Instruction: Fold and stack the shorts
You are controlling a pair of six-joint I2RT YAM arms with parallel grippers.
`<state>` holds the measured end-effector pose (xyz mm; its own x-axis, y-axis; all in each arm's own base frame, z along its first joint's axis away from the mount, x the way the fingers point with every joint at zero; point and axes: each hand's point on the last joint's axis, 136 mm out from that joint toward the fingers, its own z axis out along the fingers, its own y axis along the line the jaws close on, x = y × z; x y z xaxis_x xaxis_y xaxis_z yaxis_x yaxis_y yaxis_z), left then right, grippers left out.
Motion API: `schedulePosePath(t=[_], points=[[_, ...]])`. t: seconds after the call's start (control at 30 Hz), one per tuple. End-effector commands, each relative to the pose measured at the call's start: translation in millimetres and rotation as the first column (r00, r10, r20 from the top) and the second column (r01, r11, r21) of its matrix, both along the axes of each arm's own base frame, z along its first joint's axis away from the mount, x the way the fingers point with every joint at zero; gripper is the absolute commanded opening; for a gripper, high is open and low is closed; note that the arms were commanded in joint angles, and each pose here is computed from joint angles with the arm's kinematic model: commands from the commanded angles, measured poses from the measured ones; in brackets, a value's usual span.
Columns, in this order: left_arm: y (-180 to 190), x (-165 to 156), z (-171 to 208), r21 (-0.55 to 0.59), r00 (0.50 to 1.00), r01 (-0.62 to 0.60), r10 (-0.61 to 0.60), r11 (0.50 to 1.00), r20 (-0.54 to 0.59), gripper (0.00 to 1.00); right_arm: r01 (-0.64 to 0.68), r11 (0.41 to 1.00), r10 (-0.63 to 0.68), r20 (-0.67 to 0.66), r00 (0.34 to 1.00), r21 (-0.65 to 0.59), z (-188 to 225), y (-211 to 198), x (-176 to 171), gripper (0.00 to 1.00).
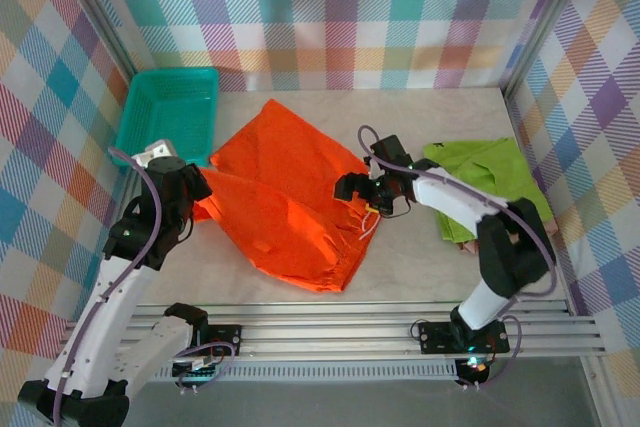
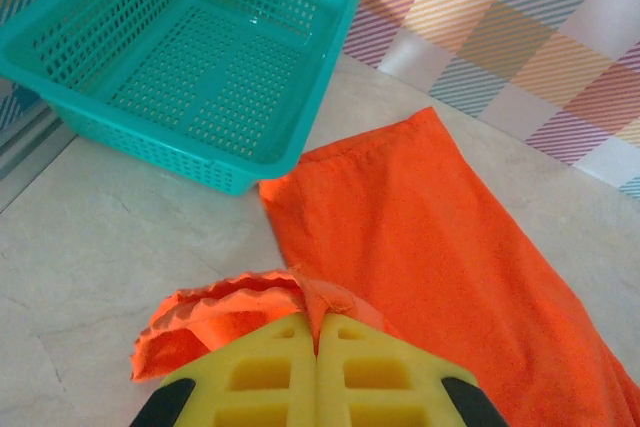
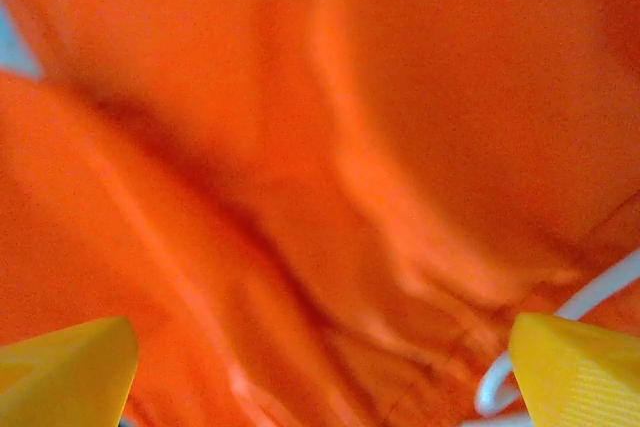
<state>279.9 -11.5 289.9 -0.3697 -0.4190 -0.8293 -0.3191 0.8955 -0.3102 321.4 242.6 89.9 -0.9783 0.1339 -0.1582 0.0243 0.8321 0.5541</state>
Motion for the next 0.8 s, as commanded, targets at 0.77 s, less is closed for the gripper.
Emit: schedulePosePath(t=[0.77], points=[[-28.5, -20.5, -81.0, -0.264, 0.994, 0.041, -0.067, 0.964, -0.090, 0.00, 0.123, 0.992, -0.127, 0.104, 0.986, 0.039, 49.8, -57.6, 104.6, 0.91]])
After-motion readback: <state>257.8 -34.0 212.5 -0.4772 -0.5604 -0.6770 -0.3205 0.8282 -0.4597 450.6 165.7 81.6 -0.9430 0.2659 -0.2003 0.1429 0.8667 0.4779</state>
